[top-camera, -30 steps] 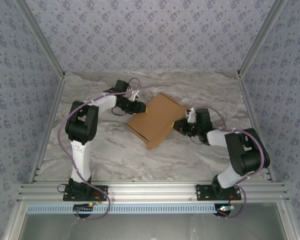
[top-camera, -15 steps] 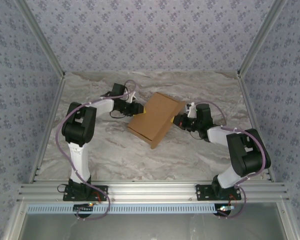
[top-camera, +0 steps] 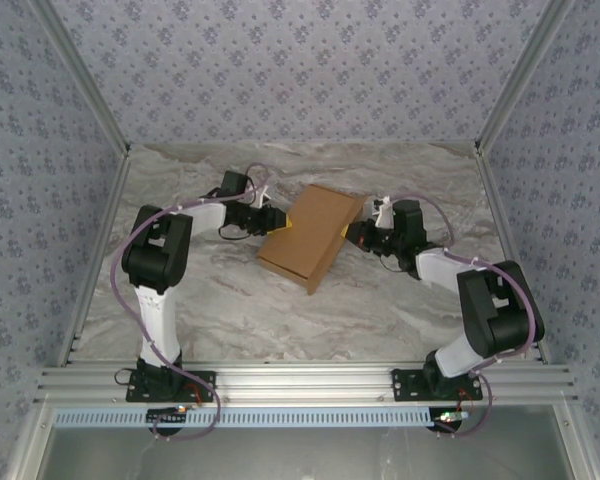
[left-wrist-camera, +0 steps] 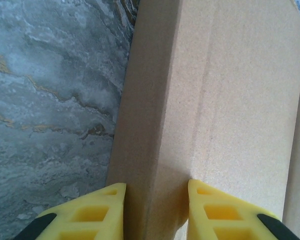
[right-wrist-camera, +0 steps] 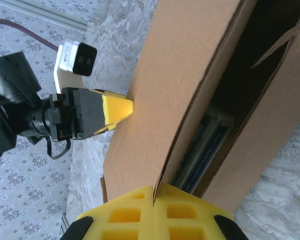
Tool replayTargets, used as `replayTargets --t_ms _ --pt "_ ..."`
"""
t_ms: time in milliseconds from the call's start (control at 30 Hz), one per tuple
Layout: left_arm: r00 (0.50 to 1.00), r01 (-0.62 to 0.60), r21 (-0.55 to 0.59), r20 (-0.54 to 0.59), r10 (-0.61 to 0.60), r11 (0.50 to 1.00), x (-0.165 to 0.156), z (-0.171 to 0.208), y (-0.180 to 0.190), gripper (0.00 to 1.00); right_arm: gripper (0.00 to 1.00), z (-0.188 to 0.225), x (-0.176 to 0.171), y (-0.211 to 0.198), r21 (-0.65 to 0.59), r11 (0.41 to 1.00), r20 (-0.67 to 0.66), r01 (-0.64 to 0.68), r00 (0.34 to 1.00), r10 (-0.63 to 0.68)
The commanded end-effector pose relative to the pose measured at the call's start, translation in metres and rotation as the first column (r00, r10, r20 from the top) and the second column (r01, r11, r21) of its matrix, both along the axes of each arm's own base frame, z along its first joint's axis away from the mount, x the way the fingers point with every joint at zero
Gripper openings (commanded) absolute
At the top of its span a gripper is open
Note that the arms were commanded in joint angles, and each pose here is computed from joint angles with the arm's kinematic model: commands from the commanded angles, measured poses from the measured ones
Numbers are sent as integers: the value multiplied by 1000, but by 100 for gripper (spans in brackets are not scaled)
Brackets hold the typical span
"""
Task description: Fold the paper box
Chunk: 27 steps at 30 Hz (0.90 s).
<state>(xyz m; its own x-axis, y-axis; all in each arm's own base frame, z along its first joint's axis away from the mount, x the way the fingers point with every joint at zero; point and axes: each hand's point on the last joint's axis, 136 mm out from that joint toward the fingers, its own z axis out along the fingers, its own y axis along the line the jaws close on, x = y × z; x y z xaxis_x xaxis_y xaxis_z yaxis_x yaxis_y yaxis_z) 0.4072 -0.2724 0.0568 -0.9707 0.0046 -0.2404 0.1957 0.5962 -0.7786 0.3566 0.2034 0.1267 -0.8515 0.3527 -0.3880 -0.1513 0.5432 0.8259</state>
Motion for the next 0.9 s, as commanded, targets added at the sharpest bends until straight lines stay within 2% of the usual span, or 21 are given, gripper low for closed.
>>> replayTargets --t_ms 0,433,867 --pt "996 45 -61 -68 -49 997 -24 6 -14 27 0 58 12 16 40 998 175 -46 984 38" --pt "996 37 -110 -82 -46 993 -25 8 -19 26 0 79 15 24 37 997 215 -64 975 54" --pt "996 30 -103 -83 -39 994 -24 7 -17 33 0 92 13 31 23 997 237 -74 969 67"
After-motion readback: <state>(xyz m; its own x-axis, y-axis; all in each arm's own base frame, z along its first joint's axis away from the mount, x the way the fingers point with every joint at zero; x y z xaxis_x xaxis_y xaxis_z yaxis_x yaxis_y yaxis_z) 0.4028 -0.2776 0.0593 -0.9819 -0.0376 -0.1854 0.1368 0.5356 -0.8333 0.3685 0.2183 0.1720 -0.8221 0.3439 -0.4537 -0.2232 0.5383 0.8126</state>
